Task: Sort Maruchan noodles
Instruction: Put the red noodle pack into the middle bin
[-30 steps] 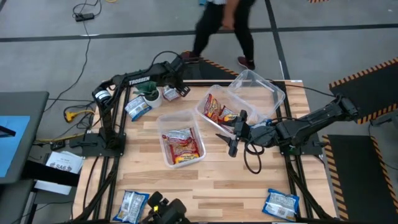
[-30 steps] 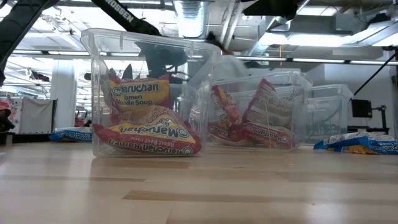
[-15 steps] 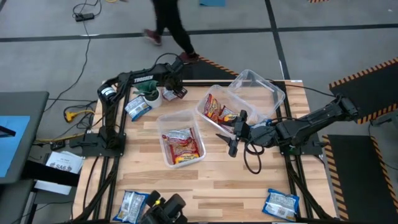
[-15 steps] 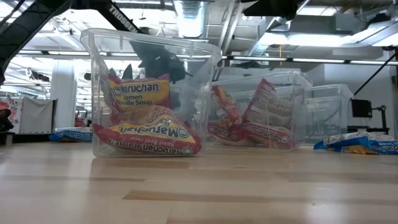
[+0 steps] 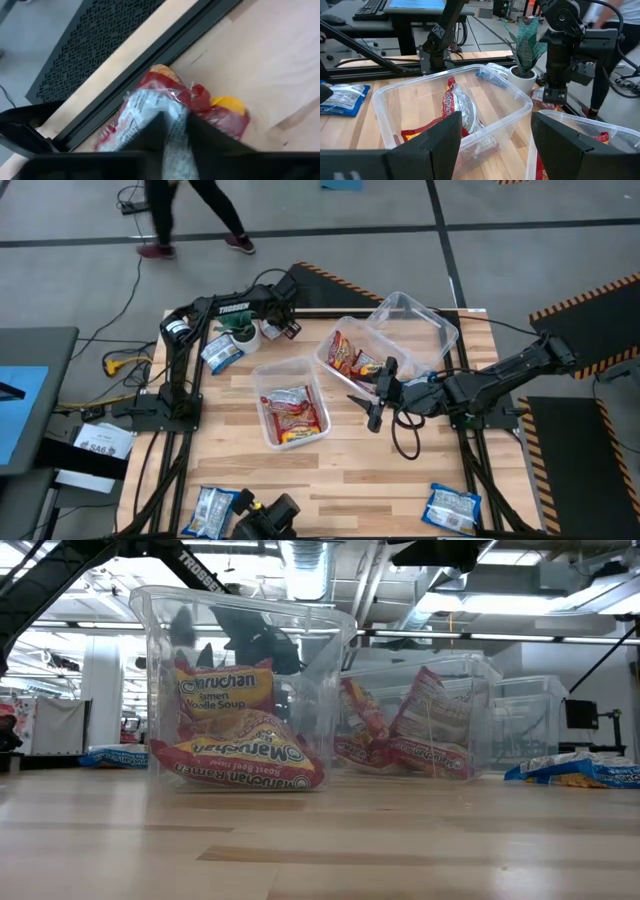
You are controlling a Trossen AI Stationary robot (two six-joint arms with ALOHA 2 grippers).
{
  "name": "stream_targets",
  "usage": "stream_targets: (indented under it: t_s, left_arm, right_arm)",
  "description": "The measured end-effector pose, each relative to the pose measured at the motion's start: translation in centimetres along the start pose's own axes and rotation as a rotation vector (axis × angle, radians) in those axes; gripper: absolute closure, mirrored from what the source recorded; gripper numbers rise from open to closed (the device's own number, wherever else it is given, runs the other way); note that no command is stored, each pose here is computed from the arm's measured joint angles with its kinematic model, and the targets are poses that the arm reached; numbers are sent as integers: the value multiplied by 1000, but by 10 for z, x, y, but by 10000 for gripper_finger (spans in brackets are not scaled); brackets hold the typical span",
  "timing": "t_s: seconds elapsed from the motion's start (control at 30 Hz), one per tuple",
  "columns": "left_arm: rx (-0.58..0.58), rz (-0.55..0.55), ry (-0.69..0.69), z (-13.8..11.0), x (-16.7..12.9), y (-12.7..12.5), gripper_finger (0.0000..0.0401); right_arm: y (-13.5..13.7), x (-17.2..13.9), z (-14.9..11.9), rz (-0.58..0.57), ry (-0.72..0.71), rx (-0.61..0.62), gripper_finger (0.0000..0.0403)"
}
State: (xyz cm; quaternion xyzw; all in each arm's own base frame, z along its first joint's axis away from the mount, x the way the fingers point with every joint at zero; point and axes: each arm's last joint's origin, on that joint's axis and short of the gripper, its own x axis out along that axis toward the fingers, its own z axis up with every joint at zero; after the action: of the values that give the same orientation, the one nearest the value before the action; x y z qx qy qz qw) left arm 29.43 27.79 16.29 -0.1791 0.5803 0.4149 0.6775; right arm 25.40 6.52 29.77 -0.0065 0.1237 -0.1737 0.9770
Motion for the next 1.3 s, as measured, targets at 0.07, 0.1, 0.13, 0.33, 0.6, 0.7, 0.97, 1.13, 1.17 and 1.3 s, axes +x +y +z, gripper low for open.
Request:
stream_targets:
  t_s: [0.07, 0.1, 0.13, 0.33, 0.6, 0.7, 0.97, 1.13, 1.17, 1.3]
  left_arm:
    - [5, 0, 4, 0, 0, 0, 379]
    - [6, 0, 3, 0, 0, 0, 386]
    - [9, 0, 2, 0, -1, -1, 392]
    - [43, -11, -28, -1, -16, -6, 401]
    - [51, -122, -104, -3, -53, -11, 401]
    - [61, -130, -143, -4, -67, -14, 401]
    - [80, -153, -220, -8, -96, -21, 401]
    - [94, -167, -255, -11, -110, -25, 401]
    - [95, -170, -264, -12, -114, -25, 401]
    - [88, -183, -329, -13, -131, -23, 401]
  right_arm:
    - [0, 0, 0, 0, 0, 0, 143]
    - [0, 0, 0, 0, 0, 0, 143]
    - [0, 0, 0, 0, 0, 1, 143]
    - [0, 0, 0, 0, 0, 6, 143]
    - [0, 0, 0, 0, 0, 9, 143]
    - [0, 0, 0, 0, 0, 15, 143]
    - [0, 0, 0, 0, 0, 17, 143]
    - [0, 0, 0, 0, 0, 17, 143]
    - [0, 0, 0, 0, 0, 17, 143]
    - [0, 0, 0, 0, 0, 17, 143]
